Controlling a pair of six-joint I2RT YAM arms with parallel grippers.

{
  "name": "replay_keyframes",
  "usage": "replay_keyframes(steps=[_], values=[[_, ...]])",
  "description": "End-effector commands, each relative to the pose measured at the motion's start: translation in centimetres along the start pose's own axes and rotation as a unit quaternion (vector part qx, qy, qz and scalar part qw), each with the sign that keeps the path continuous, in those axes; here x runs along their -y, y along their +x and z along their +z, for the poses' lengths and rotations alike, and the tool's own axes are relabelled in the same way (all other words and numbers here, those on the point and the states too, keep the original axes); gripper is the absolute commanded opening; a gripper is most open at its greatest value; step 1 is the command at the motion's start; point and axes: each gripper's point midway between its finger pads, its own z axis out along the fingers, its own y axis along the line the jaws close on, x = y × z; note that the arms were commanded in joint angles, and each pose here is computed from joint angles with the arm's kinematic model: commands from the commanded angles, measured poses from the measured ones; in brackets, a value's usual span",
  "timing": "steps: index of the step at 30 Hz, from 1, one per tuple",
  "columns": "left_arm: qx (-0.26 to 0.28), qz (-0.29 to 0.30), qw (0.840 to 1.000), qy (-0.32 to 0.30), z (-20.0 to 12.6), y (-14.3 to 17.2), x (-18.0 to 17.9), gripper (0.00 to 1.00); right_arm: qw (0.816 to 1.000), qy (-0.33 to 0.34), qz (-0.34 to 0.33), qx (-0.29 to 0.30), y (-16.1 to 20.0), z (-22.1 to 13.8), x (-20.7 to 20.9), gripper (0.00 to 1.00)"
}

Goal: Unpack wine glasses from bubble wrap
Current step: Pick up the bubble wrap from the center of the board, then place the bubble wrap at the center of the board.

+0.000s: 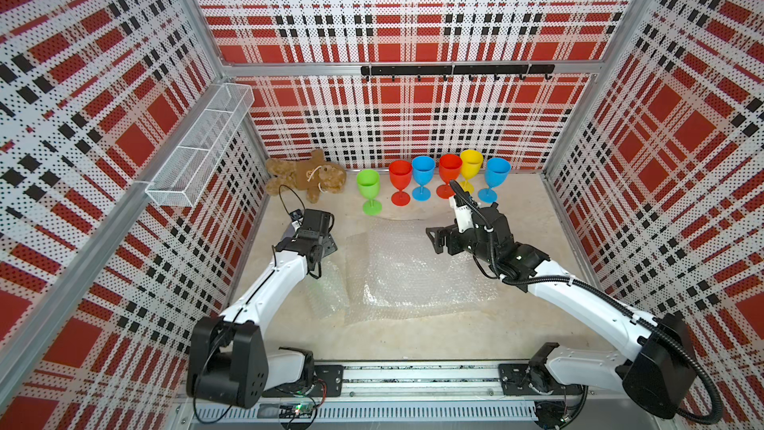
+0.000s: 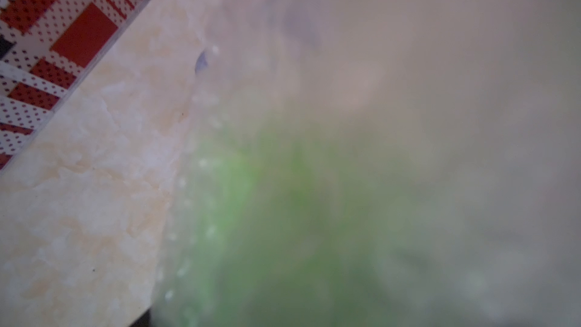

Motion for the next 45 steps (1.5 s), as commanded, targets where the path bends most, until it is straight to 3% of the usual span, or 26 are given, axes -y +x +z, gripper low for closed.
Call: replay_keyframes(steps=[1, 6, 8, 11, 16, 21, 27, 30, 33, 39, 45], values=[[0.048, -0.014, 0.995, 0.084, -4.8, -4.0, 2.9, 0.72, 1.0, 0.001, 0.003, 0.016, -1.9, -2.2, -0.4, 1.0], [0.051, -0.023, 0.974, 0.22, -10.4, -6.6, 9.0, 0.68, 0.999, 0.041, 0.002, 0.024, -2.3, -3.9, 1.3, 1.0], [0.017, 0.011, 0.955, 0.295, -12.7, -4.1, 14.7, 0.68, 0.998, 0.051, 0.01, 0.022, -2.0, -4.1, 2.3, 1.0], [-0.023, 0.052, 0.933, 0.356, -14.7, 0.8, 21.6, 0.69, 0.998, 0.055, 0.037, 0.022, -1.9, -4.6, 3.7, 1.0], [-0.121, 0.059, 0.912, 0.386, -11.9, 8.7, 27.6, 0.67, 0.995, 0.046, 0.079, 0.033, -1.7, -5.3, 5.0, 1.0], [-0.185, 0.055, 0.916, 0.353, -7.9, 13.4, 28.9, 0.68, 0.996, 0.046, 0.083, 0.006, -0.1, -4.7, 5.3, 1.0], [-0.199, 0.047, 0.939, 0.277, -3.5, 15.5, 26.7, 0.73, 0.996, 0.035, 0.087, -0.002, 1.1, -4.0, 5.2, 1.0], [-0.201, 0.05, 0.946, 0.249, -1.5, 15.6, 25.7, 0.83, 0.996, 0.021, 0.086, -0.015, 1.8, -3.3, 4.9, 1.0], [-0.187, 0.054, 0.945, 0.262, -2.0, 14.7, 26.3, 0.98, 0.996, 0.016, 0.083, -0.02, 1.9, -2.9, 4.7, 1.0], [-0.154, 0.052, 0.937, 0.309, -4.7, 11.9, 27.1, 0.98, 0.996, 0.025, 0.08, -0.017, 1.7, -3.2, 5.0, 1.0], [-0.089, 0.051, 0.934, 0.343, -8.1, 8.2, 25.6, 0.98, 0.998, -0.021, 0.062, -0.018, 1.4, -3.5, 3.3, 1.0]])
